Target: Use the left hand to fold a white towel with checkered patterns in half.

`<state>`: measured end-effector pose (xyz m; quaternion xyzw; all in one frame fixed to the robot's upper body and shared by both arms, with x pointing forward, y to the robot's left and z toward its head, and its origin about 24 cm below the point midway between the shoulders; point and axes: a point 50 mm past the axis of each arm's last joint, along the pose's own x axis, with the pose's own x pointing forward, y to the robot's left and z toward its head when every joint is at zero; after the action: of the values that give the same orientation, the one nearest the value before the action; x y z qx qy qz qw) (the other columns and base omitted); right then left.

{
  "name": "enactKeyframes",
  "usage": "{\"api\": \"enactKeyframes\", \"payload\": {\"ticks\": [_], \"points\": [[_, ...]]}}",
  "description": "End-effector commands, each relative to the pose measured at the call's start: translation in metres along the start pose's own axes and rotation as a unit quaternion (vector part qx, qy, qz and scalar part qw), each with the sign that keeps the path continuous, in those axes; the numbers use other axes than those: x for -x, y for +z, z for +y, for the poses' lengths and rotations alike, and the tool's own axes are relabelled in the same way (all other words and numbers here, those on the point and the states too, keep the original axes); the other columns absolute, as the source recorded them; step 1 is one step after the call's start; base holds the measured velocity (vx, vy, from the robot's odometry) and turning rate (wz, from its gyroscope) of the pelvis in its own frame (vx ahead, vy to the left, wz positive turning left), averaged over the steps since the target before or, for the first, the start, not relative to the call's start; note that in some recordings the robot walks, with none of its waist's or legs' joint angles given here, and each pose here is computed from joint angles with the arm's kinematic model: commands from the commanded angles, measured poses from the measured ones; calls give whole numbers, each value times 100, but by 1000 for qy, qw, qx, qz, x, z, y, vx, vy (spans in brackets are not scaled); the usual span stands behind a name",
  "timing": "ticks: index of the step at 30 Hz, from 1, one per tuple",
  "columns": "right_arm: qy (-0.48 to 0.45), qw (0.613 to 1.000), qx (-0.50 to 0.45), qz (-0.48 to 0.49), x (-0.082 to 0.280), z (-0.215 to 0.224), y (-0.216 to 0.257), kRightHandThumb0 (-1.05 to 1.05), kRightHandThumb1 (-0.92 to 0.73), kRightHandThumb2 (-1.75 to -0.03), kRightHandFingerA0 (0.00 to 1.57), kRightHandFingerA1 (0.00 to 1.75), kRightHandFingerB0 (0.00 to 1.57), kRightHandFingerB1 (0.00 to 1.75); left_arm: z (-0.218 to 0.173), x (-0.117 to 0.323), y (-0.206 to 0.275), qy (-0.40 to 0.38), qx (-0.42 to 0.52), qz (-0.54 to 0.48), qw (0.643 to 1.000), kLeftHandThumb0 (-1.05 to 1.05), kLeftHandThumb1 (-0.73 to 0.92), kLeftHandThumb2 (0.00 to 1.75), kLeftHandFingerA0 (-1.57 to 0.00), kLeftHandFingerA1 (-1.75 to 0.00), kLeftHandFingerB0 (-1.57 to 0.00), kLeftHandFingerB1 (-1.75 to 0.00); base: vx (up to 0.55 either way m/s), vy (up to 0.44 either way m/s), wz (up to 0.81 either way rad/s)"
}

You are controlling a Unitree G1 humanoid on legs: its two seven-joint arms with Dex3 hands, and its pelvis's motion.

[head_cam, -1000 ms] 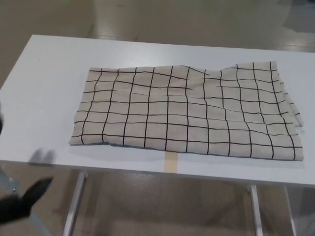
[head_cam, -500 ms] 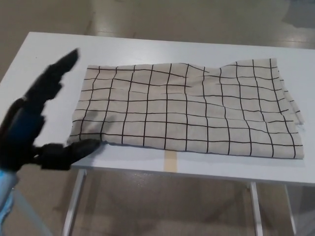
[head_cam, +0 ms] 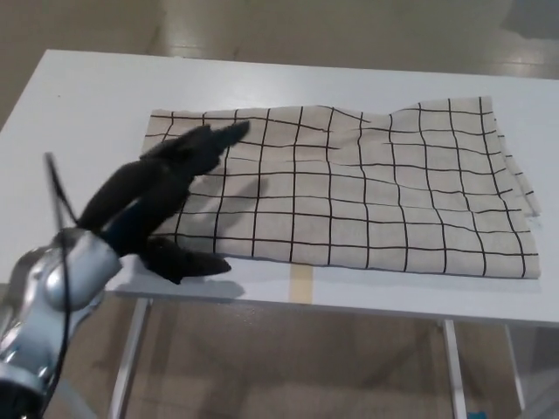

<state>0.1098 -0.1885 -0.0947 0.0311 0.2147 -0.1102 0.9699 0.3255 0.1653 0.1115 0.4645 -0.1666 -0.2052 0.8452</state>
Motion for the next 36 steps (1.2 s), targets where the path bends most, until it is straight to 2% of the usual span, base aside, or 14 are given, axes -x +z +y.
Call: {"api": "enactKeyframes", "payload": {"ticks": [1, 5, 6, 9, 16, 17, 27, 28, 35, 36], "points": [[-3, 1000, 18, -13, 9, -1, -2, -32, -79, -64, 28, 50, 23, 36, -29, -22, -33, -149, -282, 97, 943, -35, 23, 57, 0, 0, 0, -15, 0, 0, 0], [-5, 1000, 21, -8, 12, -2, -4, -32, -79, -64, 29, 50, 24, 37, -42, -20, -42, -159, -293, 112, 936, -33, 22, 59, 0, -5, 0, -19, 0, 0, 0], [-5, 1000, 22, -8, 13, -2, -4, -32, -79, -64, 29, 51, 24, 37, -43, -19, -43, -161, -296, 114, 935, -26, 41, 57, 0, 0, 0, -12, 0, 0, 0], [-2, 1000, 28, -7, 16, -1, -6, -32, -79, -63, 30, 51, 26, 38, -49, -16, -51, -173, -318, 127, 924, -27, 46, 54, 0, 0, 0, -13, 0, 0, 0], [8, 999, 32, -5, 17, -1, -8, -33, -79, -63, 30, 51, 26, 39, -56, -12, -58, -183, -335, 138, 914, -25, 49, 55, 0, 0, 0, -18, 0, 0, 0], [8, 999, 31, -5, 16, 0, -8, -33, -79, -63, 30, 51, 26, 39, -57, -11, -59, -185, -340, 136, 912, -27, 43, 70, 0, 0, 0, -17, 0, 0, 0], [13, 999, 33, -14, 12, 3, -6, -34, -79, -63, 30, 53, 26, 40, -56, -13, -66, -177, -356, 142, 907, -28, 43, 71, 0, -3, 0, -18, 0, 0, 0], [14, 999, 33, -14, 12, 3, -6, -34, -79, -63, 30, 53, 26, 40, -57, -12, -67, -176, -358, 144, 906, -26, 51, 55, 0, -6, 0, -19, 0, 0, 0], [14, 999, 30, -8, 19, 2, -11, -35, -79, -63, 30, 54, 27, 41, -69, 2, -82, -188, -377, 180, 889, -28, 50, 58, 0, -17, 0, -23, 0, 0, 0], [15, 999, 30, -5, 22, 2, -13, -35, -79, -63, 30, 54, 27, 41, -75, 6, -85, -186, -368, 195, 890, -35, 49, 65, -8, -17, -6, -23, 0, 0, 0]]}}
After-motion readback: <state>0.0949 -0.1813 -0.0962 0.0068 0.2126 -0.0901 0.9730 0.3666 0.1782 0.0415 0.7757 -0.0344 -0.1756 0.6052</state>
